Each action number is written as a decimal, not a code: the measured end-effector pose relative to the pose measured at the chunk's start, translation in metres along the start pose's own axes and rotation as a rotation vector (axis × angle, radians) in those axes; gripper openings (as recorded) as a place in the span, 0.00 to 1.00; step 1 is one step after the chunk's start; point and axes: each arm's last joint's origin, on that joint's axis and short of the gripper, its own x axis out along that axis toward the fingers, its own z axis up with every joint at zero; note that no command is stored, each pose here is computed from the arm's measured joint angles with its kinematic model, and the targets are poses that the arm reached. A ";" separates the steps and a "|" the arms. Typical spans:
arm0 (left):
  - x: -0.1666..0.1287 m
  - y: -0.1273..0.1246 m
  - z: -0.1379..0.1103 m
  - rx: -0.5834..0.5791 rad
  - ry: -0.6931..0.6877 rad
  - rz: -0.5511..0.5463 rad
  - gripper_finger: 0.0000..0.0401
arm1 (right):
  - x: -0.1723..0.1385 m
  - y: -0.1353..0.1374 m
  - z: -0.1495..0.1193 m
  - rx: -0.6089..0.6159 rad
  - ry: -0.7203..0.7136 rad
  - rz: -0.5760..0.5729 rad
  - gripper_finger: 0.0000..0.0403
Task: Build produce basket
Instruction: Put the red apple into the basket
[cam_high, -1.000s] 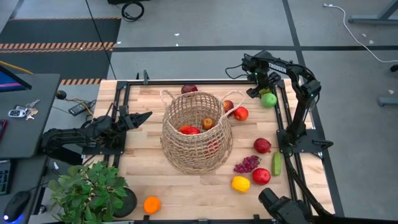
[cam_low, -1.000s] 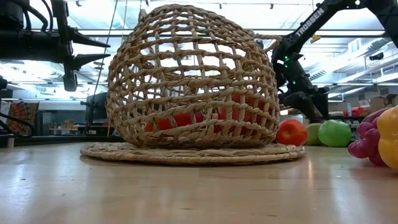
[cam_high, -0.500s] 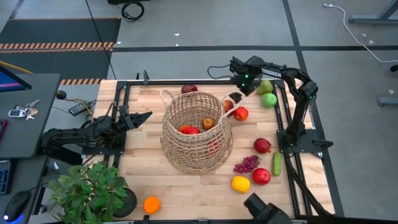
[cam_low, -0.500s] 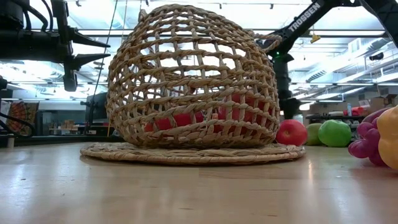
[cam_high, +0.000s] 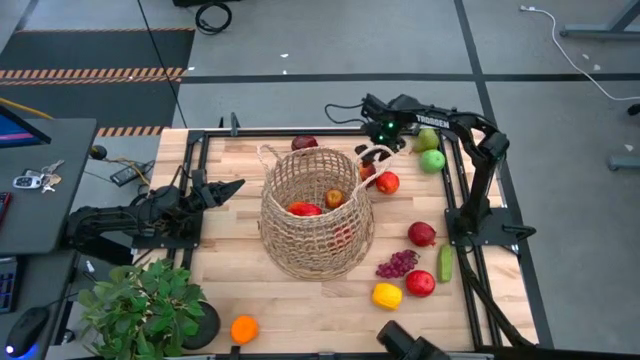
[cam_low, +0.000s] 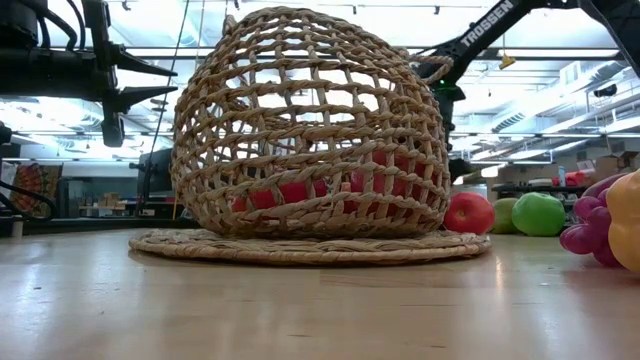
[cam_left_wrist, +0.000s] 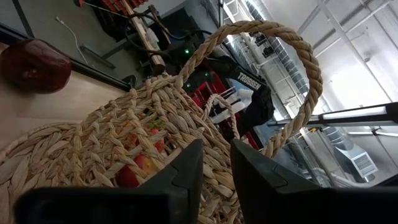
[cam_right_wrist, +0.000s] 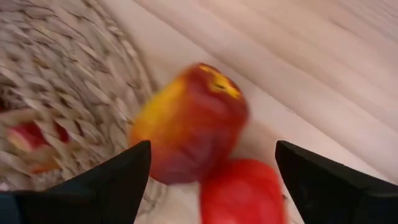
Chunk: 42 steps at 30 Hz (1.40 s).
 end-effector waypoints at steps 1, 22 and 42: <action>0.000 0.000 0.000 0.000 0.000 0.000 0.22 | 0.001 0.004 0.000 0.002 -0.011 -0.009 0.86; 0.000 0.000 0.000 0.000 0.000 0.000 0.23 | 0.025 0.023 -0.008 0.088 -0.070 -0.081 0.86; 0.000 0.000 0.000 0.000 0.000 0.000 0.21 | 0.033 0.017 -0.007 0.086 -0.085 -0.022 0.86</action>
